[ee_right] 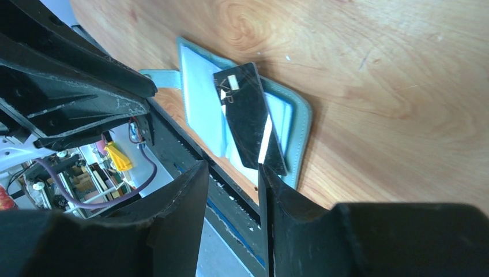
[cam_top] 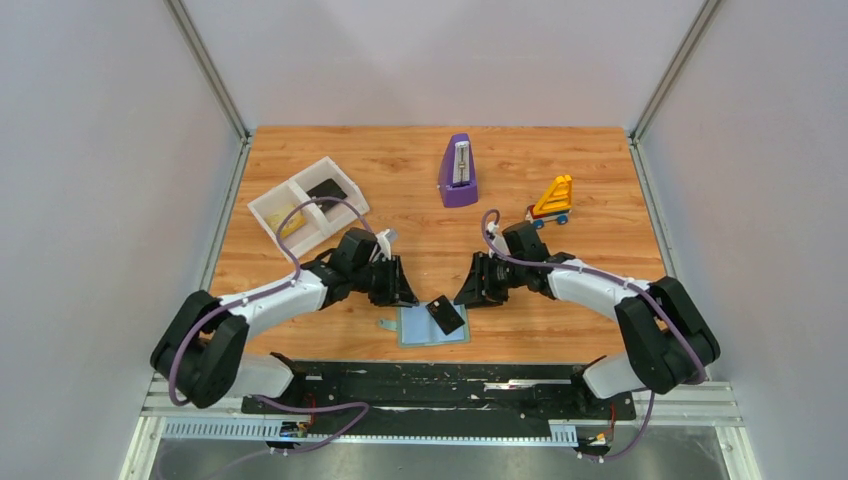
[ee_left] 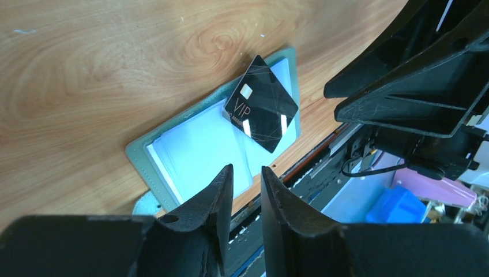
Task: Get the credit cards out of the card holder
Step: Remove the credit card from the card holder.
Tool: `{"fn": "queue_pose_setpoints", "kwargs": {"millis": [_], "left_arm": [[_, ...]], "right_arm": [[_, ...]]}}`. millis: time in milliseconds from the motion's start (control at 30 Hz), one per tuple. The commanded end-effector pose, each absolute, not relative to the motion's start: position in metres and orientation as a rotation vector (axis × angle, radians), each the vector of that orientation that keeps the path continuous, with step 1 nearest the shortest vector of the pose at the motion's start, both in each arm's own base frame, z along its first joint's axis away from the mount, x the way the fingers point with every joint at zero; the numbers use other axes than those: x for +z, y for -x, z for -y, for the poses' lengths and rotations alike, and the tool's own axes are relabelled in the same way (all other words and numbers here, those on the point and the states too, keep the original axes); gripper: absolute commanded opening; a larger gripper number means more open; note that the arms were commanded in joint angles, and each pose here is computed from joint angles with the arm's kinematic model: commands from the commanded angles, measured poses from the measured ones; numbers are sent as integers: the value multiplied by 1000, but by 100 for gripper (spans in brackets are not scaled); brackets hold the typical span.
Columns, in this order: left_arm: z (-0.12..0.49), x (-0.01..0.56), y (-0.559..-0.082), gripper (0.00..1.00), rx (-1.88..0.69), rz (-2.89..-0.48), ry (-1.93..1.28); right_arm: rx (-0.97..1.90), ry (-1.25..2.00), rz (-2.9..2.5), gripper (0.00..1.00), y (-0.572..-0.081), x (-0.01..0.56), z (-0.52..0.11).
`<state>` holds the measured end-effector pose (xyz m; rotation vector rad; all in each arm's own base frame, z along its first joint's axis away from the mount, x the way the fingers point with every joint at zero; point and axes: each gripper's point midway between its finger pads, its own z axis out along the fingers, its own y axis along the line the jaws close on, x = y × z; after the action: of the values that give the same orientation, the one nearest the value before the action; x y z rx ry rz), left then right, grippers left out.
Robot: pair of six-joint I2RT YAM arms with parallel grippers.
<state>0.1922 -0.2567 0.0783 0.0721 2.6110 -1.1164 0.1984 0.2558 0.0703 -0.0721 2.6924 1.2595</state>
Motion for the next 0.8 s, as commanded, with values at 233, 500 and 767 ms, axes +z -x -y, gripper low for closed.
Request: {"fn": "queue_pose_setpoints", "kwargs": {"millis": [233, 500, 767], "left_arm": [[302, 60, -194, 22, -1241, -2602, -134], [299, 30, -189, 19, -1190, -2668, -117], [294, 11, -185, 18, -1147, -2720, -103]], "right_arm": [[1256, 147, -2682, 38, -211, 61, -264], [1266, 137, -2739, 38, -202, 41, -263], [1265, 144, -2767, 37, -196, 33, -265]]}}
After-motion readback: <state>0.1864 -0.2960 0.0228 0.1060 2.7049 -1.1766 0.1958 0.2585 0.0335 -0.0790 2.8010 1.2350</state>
